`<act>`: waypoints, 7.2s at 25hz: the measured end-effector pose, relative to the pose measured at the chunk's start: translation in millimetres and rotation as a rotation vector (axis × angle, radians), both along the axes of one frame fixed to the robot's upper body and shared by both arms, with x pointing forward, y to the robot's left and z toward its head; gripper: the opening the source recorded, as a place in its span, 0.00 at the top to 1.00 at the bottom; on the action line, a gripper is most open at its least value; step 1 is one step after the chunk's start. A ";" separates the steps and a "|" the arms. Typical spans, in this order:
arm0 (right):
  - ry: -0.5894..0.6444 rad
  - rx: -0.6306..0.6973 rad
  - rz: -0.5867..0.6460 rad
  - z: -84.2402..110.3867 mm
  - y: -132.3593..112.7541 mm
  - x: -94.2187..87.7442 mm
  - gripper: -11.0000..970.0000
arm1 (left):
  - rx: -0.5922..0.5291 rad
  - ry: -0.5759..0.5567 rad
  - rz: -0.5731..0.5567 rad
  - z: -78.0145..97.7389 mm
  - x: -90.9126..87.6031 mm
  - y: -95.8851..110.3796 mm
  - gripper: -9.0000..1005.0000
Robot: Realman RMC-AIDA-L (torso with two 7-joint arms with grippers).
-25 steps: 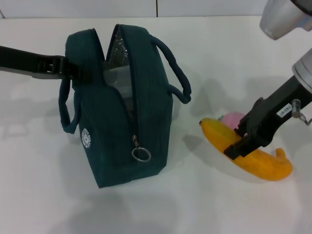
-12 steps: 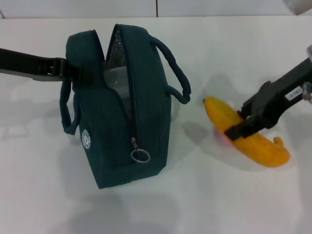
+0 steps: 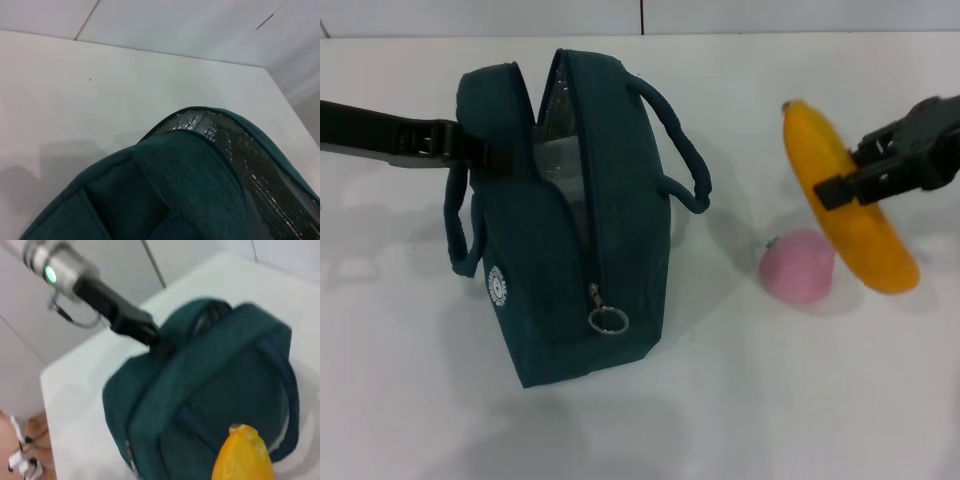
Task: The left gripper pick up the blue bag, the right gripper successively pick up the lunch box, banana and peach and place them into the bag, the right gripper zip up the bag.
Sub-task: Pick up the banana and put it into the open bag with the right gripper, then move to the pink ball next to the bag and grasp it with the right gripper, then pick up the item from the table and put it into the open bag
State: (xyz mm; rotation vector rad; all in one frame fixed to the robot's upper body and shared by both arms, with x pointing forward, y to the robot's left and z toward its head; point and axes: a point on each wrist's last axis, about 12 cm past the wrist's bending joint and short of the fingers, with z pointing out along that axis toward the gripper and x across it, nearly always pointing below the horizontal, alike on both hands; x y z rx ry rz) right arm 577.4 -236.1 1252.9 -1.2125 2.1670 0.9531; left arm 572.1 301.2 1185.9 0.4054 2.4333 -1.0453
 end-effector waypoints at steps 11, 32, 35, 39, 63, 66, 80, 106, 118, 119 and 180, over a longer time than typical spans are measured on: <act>-0.167 0.252 0.017 37.1 -18.0 -10.3 0.51 | -0.043 -0.019 -0.013 4.5 0.3 -3.5 0.96; -0.399 0.736 0.135 37.3 37.2 25.6 0.50 | -0.095 -0.034 -0.059 7.0 -2.5 -12.3 0.96; -0.369 0.744 0.148 24.5 53.9 33.9 0.49 | -0.095 -0.035 -0.060 7.2 -2.4 -12.4 0.96; -0.313 0.771 0.155 6.5 69.6 38.5 0.49 | -0.095 -0.037 -0.062 7.8 -1.8 -13.0 0.96; -0.084 0.799 0.057 -65.2 67.0 20.3 0.47 | -0.097 -0.036 -0.050 5.2 -3.9 -9.8 0.96; -0.057 0.795 0.029 -74.3 65.2 18.9 0.47 | -0.097 -0.034 -0.046 4.2 -4.7 -8.7 0.96; 0.002 0.713 -0.070 -107.0 74.7 17.6 0.46 | -0.113 -0.025 -0.047 1.5 -3.7 -10.7 0.96; -0.029 0.695 -0.085 -109.1 80.4 20.4 0.44 | -0.110 -0.035 -0.040 2.5 -1.5 -10.7 0.96; -0.213 0.807 -0.127 -86.4 35.6 11.2 0.28 | -0.107 -0.032 -0.031 1.3 -2.6 -7.9 0.96; -0.225 0.806 -0.136 -86.1 31.3 10.5 0.28 | -0.107 -0.031 -0.030 1.0 -2.9 -7.6 0.96; -0.240 -0.015 -0.054 -150.0 -10.0 7.6 0.71 | -0.108 -0.031 -0.030 1.5 -1.2 -8.0 0.96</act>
